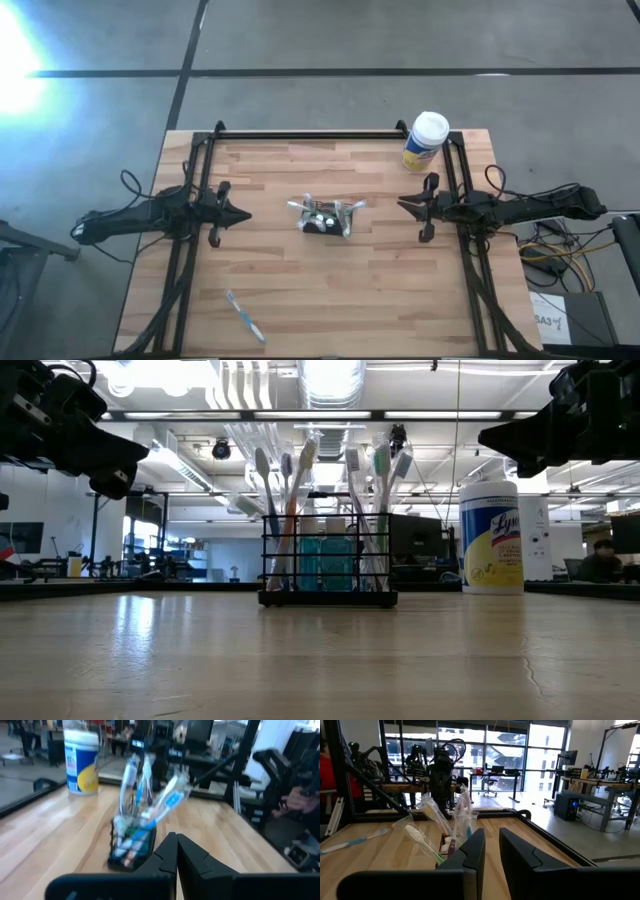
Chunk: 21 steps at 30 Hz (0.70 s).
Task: Pick & Place toothbrushing station
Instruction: Put the blue toothbrush into the black mesh organizer
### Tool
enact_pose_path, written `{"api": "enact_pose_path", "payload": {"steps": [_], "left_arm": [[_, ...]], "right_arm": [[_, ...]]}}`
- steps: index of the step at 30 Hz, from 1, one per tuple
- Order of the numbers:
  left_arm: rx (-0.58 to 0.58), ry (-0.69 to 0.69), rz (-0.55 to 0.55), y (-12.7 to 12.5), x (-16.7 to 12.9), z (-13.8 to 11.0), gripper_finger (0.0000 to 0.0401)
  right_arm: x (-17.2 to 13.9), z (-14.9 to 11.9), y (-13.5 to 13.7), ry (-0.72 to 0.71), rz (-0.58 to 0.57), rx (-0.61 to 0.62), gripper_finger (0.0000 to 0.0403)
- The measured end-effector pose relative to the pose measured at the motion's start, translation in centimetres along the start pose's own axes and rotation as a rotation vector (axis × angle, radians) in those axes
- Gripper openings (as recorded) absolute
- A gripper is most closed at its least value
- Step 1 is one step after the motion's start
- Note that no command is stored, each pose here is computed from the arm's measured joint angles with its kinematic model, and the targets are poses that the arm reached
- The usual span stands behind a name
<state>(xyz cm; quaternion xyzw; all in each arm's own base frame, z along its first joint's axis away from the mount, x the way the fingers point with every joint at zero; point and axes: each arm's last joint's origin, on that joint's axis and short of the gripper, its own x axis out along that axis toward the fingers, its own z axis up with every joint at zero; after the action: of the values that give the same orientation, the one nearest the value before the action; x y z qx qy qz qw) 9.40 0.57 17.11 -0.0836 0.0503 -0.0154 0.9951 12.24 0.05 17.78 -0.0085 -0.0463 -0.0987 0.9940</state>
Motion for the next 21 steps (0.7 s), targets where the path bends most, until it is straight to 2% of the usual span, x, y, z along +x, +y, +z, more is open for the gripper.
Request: {"api": "enact_pose_path", "payload": {"steps": [2, 5, 9, 12, 18, 21], "left_arm": [[-0.009, 0.028, -0.004, -0.1, -0.1, 0.4, 0.0005], [-0.023, 0.018, -0.053, -0.8, -0.7, 3.1, 0.0005], [-0.04, 0.131, -0.066, -1.4, -0.8, 5.2, 0.0005], [-0.066, 0.163, -0.082, -1.9, -0.5, 7.0, 0.0005], [-0.116, 0.347, -0.078, -2.9, 0.9, 7.9, 0.0005], [-0.134, 0.454, -0.075, -3.6, 1.5, 7.6, 0.0005]], "right_arm": [[0.0, 0.0, 0.0, -0.003, 0.0, 0.001, 0.0054], [0.0, 0.1, 0.0, -0.009, -0.001, 0.02, 0.0054], [0.0, 0.3, 0.0, -0.034, -0.003, 0.015, 0.0054], [0.0, 0.5, 0.0, -0.048, -0.004, 0.023, 0.0054], [0.0, 0.5, 0.0, -0.047, -0.003, 0.044, 0.0054], [0.0, 0.7, 0.0, -0.067, 0.0, 0.051, 0.0054]]}}
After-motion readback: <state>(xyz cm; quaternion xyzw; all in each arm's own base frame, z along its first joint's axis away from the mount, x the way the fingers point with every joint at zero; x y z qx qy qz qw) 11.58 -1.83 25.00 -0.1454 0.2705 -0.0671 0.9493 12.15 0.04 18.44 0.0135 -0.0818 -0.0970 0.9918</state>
